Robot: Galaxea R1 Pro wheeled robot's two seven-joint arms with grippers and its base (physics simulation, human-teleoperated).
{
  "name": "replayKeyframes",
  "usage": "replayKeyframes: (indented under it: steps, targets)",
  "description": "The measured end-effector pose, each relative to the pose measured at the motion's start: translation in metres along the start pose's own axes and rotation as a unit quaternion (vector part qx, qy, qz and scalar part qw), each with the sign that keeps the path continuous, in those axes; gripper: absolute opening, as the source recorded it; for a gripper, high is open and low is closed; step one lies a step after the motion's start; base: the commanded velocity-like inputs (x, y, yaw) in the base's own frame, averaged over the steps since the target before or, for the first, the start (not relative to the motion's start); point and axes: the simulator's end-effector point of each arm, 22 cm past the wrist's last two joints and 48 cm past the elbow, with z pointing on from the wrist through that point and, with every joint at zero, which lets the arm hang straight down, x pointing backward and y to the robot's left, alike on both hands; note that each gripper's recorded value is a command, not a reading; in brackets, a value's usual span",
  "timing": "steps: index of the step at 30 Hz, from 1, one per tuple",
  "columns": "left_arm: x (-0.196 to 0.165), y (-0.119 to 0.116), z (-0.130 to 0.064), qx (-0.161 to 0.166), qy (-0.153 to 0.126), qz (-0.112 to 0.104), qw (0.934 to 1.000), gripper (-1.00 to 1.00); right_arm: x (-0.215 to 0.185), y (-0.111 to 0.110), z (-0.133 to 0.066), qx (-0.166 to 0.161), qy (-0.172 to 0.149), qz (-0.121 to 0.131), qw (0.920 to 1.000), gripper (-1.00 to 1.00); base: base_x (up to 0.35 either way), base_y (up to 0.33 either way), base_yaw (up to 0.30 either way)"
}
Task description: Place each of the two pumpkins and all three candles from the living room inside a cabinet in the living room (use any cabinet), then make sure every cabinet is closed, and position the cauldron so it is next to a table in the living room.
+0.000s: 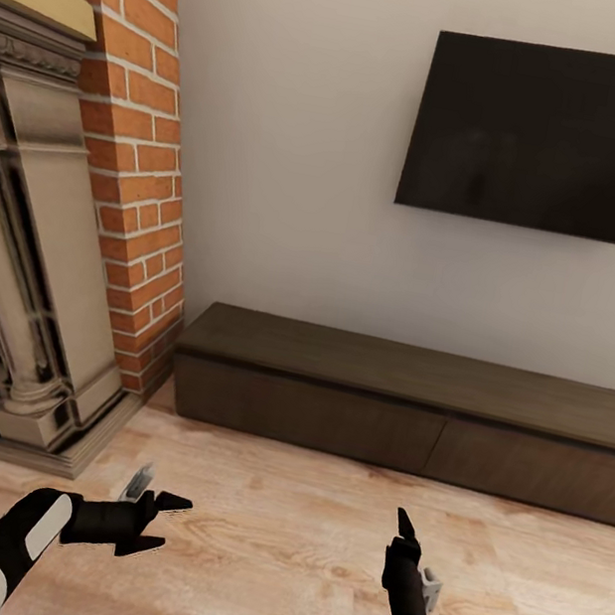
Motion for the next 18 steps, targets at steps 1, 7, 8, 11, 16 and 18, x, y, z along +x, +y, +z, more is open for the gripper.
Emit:
replayKeyframes:
  steps: [1,7,8,11,16,18]
  targets:
    - [0.0000,-0.0031,0.0000,0.007,0.000,0.000,1.0000,1.00,-0.0004,0.0000,0.0000,0.000,0.000,0.001,1.0000,1.00,0.299,-0.069,0.000]
    - [-0.0001,-0.0109,-0.0002,0.026,-0.001,0.002,0.9997,1.00,-0.0009,0.0000,0.0000,0.000,-0.001,0.001,1.0000,1.00,0.314,-0.087,0.000]
    - [-0.0001,-0.0112,-0.0004,0.026,-0.001,0.002,0.9997,1.00,-0.0006,0.0001,0.0000,0.000,-0.001,0.001,1.0000,1.00,0.319,-0.094,0.000]
    - [-0.0005,-0.0114,-0.0008,0.027,-0.001,0.002,0.9996,1.00,-0.0003,-0.0001,-0.0001,0.000,-0.001,0.001,1.0000,1.00,0.320,-0.095,0.000]
    - [-0.0006,-0.0115,-0.0010,0.028,-0.001,0.002,0.9996,1.00,0.0004,0.0002,0.0000,-0.001,0.000,0.000,1.0000,1.00,0.320,-0.095,0.000]
    - [-0.0006,-0.0116,-0.0010,0.028,-0.001,0.002,0.9996,1.00,0.0007,0.0002,0.0000,-0.001,0.001,-0.001,1.0000,1.00,0.320,-0.095,0.000]
